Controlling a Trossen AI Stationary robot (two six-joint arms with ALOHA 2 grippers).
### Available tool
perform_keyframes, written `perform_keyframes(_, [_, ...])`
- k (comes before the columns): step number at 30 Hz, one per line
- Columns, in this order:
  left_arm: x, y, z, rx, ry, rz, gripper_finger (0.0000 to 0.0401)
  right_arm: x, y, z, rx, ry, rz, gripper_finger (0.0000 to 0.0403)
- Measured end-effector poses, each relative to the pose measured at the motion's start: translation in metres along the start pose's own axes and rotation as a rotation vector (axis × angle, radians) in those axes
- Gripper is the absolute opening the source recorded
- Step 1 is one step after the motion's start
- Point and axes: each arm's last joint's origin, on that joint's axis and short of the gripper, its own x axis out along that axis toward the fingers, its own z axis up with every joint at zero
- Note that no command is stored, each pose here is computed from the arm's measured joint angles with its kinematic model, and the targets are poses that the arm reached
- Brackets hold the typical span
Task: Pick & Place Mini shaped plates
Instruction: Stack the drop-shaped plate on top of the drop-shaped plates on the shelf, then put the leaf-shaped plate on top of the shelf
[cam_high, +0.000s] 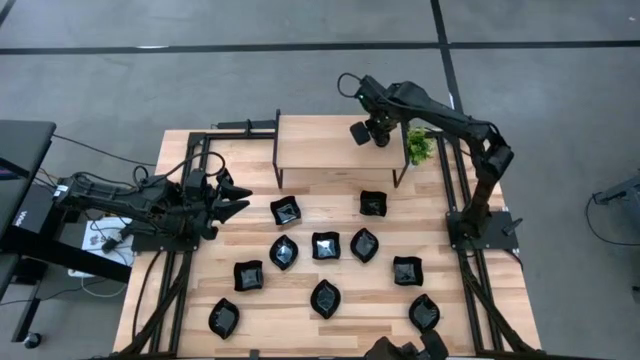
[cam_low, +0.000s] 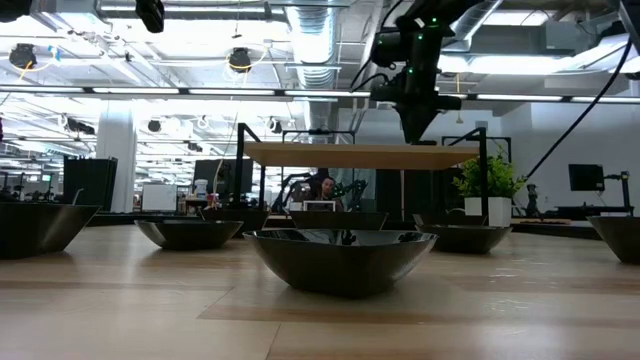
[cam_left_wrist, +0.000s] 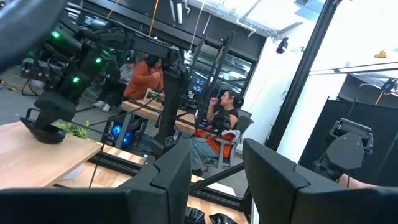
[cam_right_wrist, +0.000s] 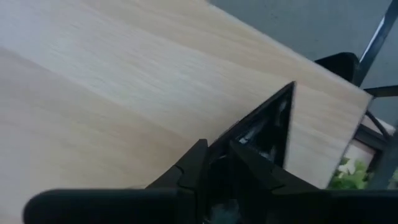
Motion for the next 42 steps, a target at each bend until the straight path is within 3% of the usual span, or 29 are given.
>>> perform_keyframes(8, [0.000,0.000,0.000,0.000,0.000,0.000,0.0145,-0.003,0.002,0.001,0.002,-0.030,0.013,0.0061])
perform_keyframes(16, [0.000,0.000,0.000,0.000,0.000,0.000,0.0145,-0.074,-0.008,-0.023,0.036,-0.188,0.099,0.0061])
perform_keyframes(20, [0.000,0.000,0.000,0.000,0.000,0.000,0.0145,-0.116,-0.007,-0.064,0.016,-0.132,0.153,0.0061])
perform_keyframes(26, [0.000,0.000,0.000,0.000,0.000,0.000,0.0145,-0.157,0.015,-0.137,0.001,0.038,0.211,0.0061])
perform_keyframes(29, [0.000,0.000,0.000,0.000,0.000,0.000,0.0145,-0.169,0.032,-0.168,-0.008,0.050,0.265,0.0061])
perform_keyframes(35, [0.000,0.000,0.000,0.000,0.000,0.000,0.0145,-0.172,0.057,-0.228,-0.036,0.141,0.270,0.0061])
perform_keyframes(42, [0.000,0.000,0.000,0.001,0.003,0.001,0.0145,-0.157,0.078,-0.287,-0.026,0.207,0.180,0.0061])
